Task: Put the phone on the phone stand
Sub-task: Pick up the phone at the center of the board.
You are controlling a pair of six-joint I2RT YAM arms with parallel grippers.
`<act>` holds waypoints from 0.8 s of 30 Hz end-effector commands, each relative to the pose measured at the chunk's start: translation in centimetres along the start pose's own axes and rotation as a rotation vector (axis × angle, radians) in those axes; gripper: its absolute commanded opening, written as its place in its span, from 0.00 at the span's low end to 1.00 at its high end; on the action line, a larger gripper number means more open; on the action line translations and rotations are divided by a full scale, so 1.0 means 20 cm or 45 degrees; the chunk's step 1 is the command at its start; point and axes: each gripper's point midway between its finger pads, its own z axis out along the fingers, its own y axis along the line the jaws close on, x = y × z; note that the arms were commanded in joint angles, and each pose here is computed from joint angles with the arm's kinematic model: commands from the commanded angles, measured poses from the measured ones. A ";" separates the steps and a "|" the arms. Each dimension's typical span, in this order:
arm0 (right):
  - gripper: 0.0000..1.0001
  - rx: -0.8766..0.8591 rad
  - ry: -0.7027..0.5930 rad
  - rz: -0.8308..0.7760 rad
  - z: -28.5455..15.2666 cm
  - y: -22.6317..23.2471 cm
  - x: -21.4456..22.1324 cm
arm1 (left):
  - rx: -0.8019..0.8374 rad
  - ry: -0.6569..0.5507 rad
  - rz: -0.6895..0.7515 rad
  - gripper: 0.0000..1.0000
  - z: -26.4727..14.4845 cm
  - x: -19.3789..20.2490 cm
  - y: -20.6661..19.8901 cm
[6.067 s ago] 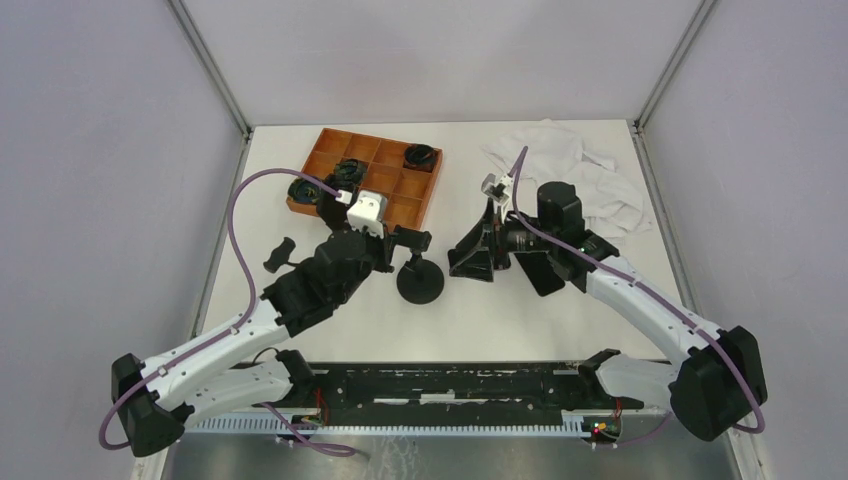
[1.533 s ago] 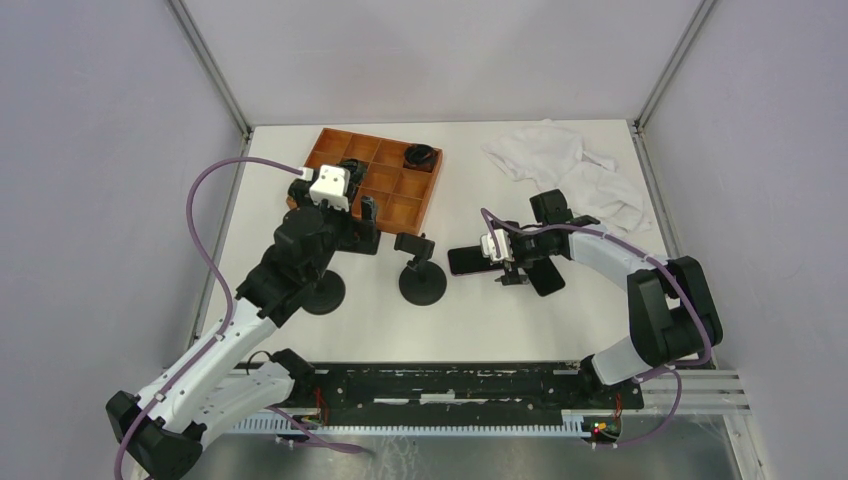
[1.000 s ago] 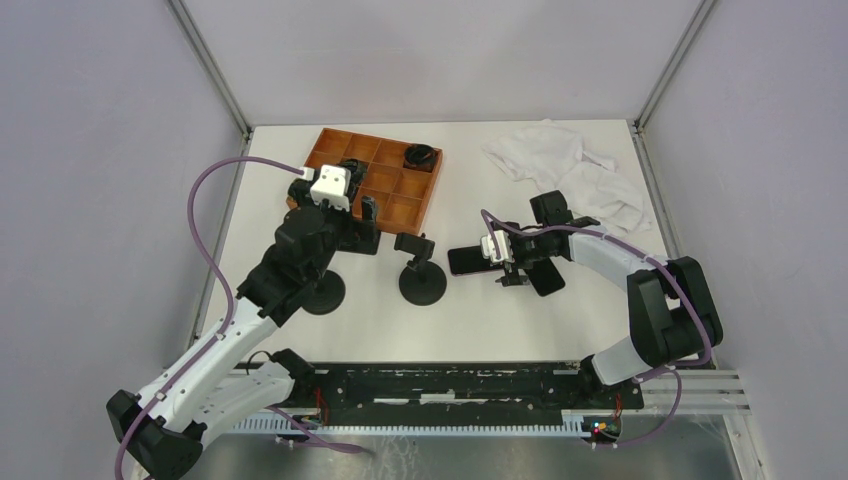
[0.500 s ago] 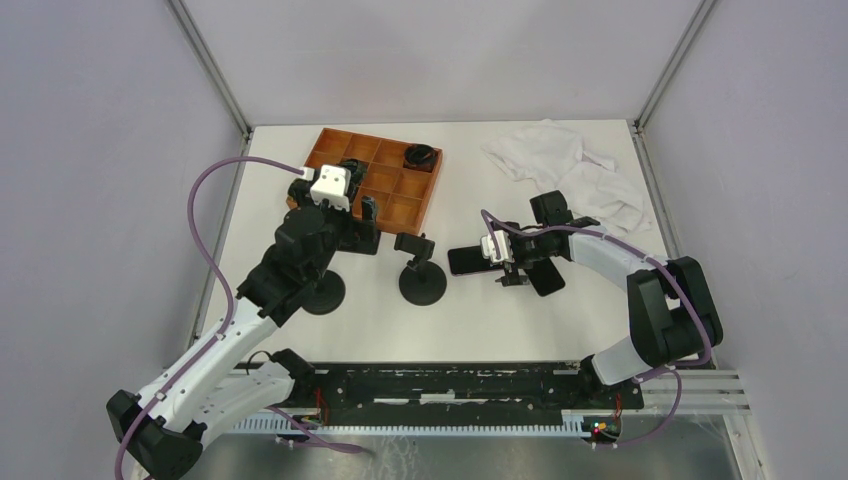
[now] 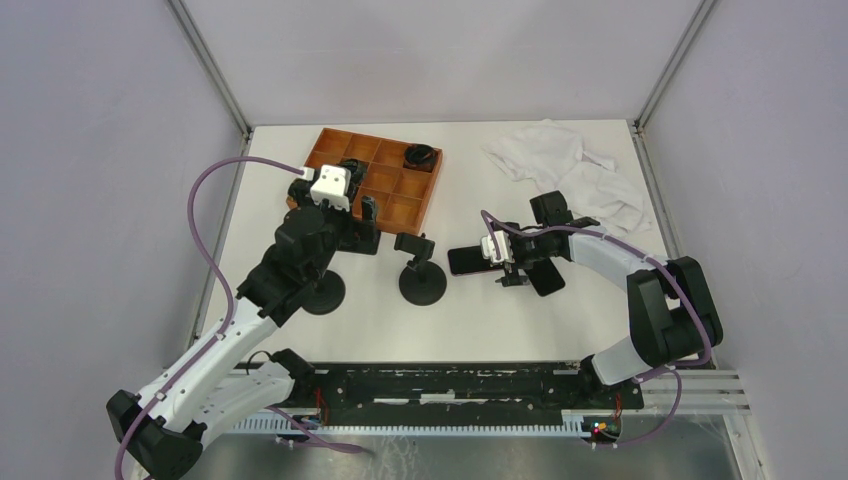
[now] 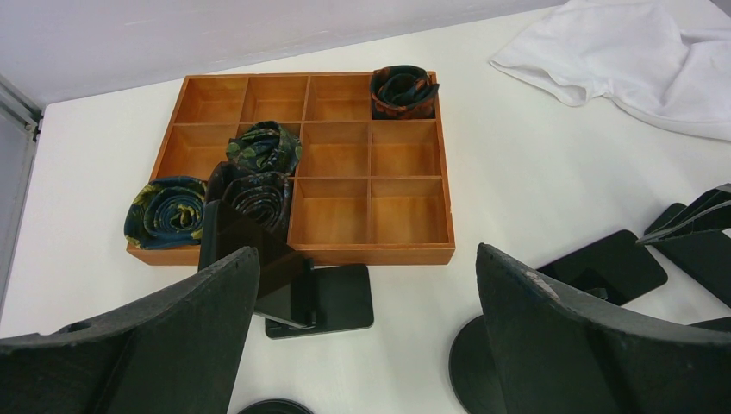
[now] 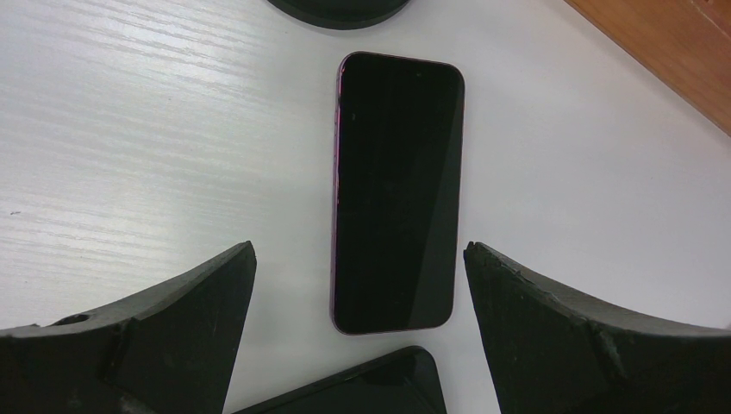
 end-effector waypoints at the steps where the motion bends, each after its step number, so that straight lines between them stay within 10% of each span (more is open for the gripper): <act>1: 0.98 0.009 -0.008 -0.026 -0.01 0.00 -0.01 | 0.008 -0.053 0.032 1.00 0.00 -0.06 0.00; 24: 0.98 0.001 -0.007 -0.022 -0.01 0.01 -0.01 | 0.014 -0.049 0.033 1.00 0.01 -0.06 0.00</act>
